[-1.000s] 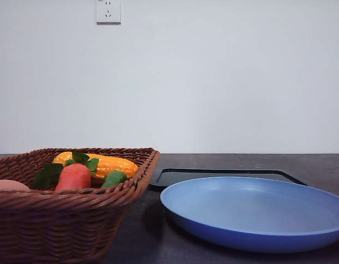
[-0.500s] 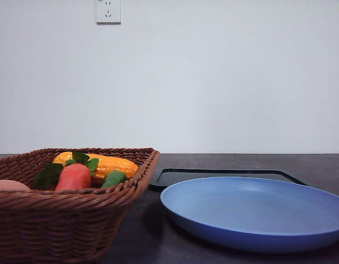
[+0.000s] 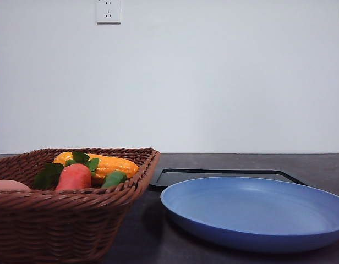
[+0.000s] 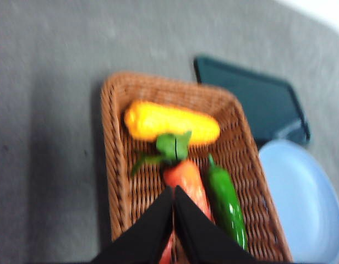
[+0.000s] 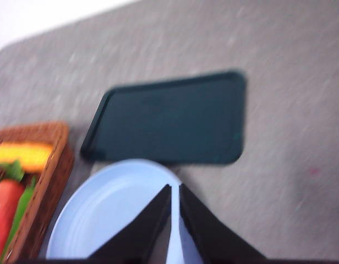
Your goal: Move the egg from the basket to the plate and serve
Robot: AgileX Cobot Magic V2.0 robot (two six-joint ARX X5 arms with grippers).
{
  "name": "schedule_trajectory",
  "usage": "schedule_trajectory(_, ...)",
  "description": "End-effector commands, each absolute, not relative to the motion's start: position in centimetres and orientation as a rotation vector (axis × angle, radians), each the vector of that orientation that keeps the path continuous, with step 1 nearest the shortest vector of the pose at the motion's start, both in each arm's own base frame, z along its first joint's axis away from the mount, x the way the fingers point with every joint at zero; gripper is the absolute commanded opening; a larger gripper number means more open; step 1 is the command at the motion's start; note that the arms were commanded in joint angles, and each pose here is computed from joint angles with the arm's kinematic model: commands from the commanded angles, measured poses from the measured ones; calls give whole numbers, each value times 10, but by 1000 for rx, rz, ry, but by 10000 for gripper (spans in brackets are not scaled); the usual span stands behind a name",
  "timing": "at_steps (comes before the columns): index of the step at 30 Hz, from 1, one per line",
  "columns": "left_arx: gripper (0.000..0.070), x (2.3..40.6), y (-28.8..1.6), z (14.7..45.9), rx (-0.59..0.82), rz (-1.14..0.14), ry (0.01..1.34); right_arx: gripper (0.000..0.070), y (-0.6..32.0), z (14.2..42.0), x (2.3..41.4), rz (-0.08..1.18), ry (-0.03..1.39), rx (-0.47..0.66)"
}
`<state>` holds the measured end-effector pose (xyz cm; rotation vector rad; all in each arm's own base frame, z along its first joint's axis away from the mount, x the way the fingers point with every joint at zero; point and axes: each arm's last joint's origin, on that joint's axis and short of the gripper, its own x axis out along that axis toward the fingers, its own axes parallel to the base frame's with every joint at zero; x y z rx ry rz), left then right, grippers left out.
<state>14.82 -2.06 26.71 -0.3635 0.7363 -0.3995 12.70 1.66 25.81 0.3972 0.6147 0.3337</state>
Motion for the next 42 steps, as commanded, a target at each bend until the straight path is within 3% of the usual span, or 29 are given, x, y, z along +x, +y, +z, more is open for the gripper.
schedule_trajectory(1, 0, 151, -24, 272, -306, -442, 752, 0, 18, 257, 133, 373, 655, 393)
schedule_trajectory(8, 15, 154, -33, 270, -292, -512, 796, 1, 19, 234, 151, 368, 849, 388)
schedule_trajectory(10, 67, 154, -34, 270, -286, -522, 796, 60, 20, 228, 156, 366, 904, 391)
schedule_trajectory(13, 190, 154, -35, 271, -283, -526, 795, 207, 23, 219, 162, 371, 974, 389)
schedule_trajectory(16, 289, 155, -35, 271, -282, -528, 785, 247, 27, 210, 168, 382, 1032, 385)
schedule_trajectory(36, 309, 155, -35, 272, -284, -528, 776, 244, 51, 156, 210, 419, 1217, 355)
schedule_trajectory(42, 309, 155, -35, 272, -282, -529, 770, 101, 52, 154, 212, 408, 1221, 371)
